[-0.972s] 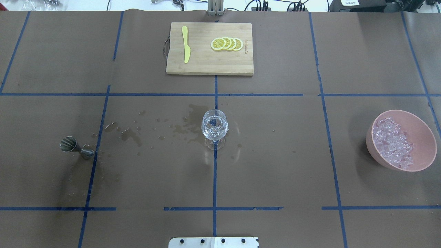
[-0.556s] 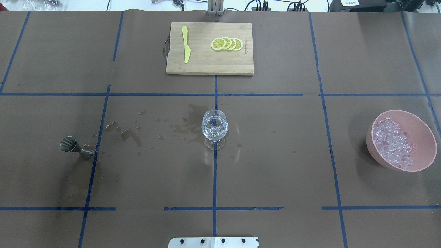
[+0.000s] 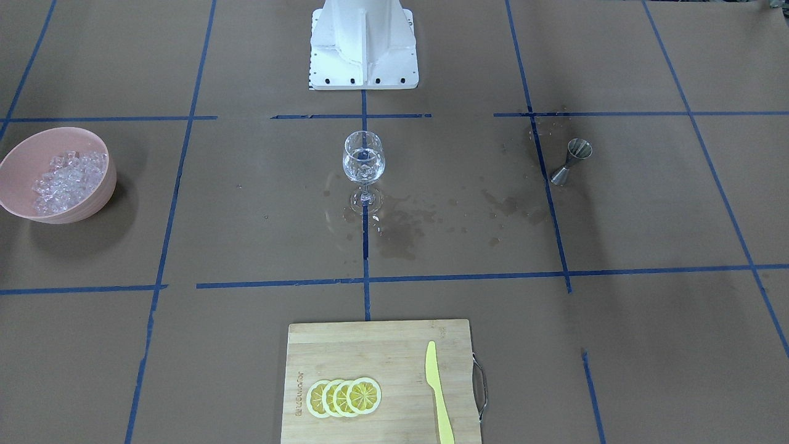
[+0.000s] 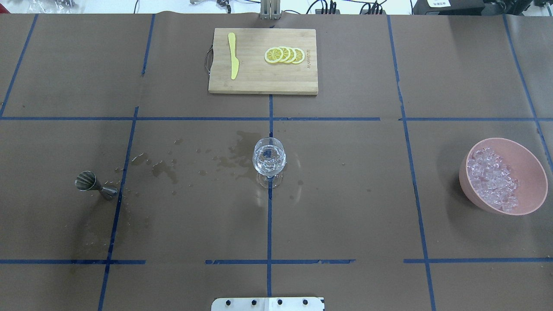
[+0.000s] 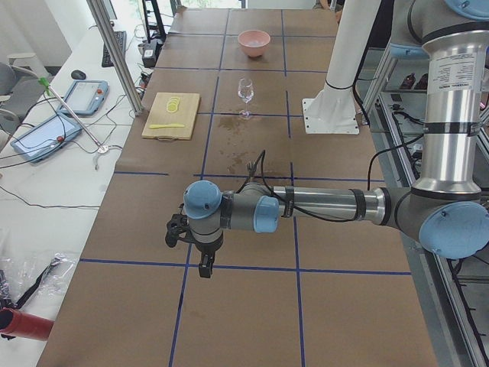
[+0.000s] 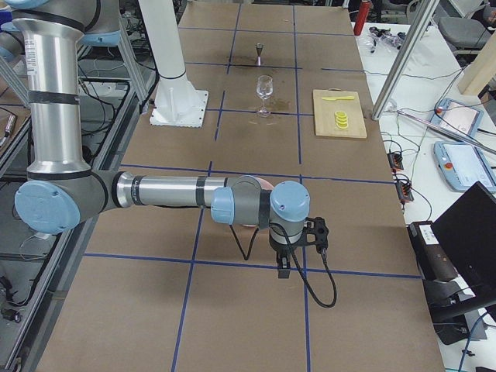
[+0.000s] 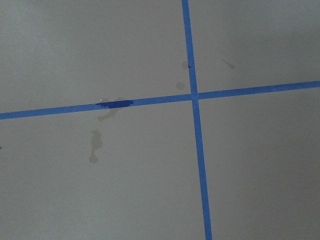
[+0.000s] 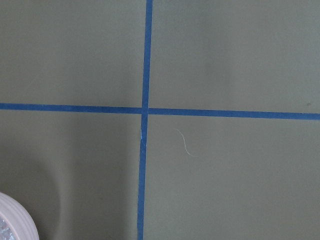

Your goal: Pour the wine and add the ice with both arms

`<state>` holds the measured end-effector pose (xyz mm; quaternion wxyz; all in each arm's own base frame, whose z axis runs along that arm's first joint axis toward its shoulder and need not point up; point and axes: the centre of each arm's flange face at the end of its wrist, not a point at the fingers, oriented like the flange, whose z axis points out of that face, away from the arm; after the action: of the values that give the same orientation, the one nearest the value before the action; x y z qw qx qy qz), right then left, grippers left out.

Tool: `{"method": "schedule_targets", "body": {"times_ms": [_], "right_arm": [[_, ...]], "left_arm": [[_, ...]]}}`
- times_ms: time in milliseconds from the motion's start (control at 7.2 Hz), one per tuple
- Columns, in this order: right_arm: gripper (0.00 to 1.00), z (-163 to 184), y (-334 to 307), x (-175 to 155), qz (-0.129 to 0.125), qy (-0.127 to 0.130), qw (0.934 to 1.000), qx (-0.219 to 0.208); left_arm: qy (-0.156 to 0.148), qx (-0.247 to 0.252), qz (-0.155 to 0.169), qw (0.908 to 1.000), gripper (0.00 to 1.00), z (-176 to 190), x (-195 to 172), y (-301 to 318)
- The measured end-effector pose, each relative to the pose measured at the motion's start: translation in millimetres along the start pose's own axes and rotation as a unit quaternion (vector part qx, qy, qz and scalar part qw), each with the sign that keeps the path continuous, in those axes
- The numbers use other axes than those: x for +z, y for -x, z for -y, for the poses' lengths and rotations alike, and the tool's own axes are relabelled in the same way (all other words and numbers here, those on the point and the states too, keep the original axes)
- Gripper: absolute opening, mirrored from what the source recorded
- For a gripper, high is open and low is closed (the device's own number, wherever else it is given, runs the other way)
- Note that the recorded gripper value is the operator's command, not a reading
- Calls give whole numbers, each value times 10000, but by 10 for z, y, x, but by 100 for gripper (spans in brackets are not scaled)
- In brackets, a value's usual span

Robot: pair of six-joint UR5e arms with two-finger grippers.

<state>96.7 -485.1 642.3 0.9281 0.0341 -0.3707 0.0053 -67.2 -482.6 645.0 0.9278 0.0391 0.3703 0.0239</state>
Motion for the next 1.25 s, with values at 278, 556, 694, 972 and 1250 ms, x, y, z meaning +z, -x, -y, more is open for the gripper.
{"method": "schedule_targets", "body": {"times_ms": [278,556,694,972,1250], "right_arm": [[100,12,3,-1,1,-86,9999,51],[100,5,1,3,4,-93,9999,61],[100,3,0,4,4,-93,9999,63],[100,2,-1,5,4,-93,9999,69],[100,1,-3,7,4,-90,9999,70]], "left_arm": [[-12,-123,0,9999,100,5,-5,-4],[-17,-153,0,9999,100,6,-8,-7],[-16,-194,0,9998,100,6,-7,-6],[-24,-379,-1,9993,100,15,-14,-12],[-39,-424,-1,9991,100,30,-25,-22]]}}
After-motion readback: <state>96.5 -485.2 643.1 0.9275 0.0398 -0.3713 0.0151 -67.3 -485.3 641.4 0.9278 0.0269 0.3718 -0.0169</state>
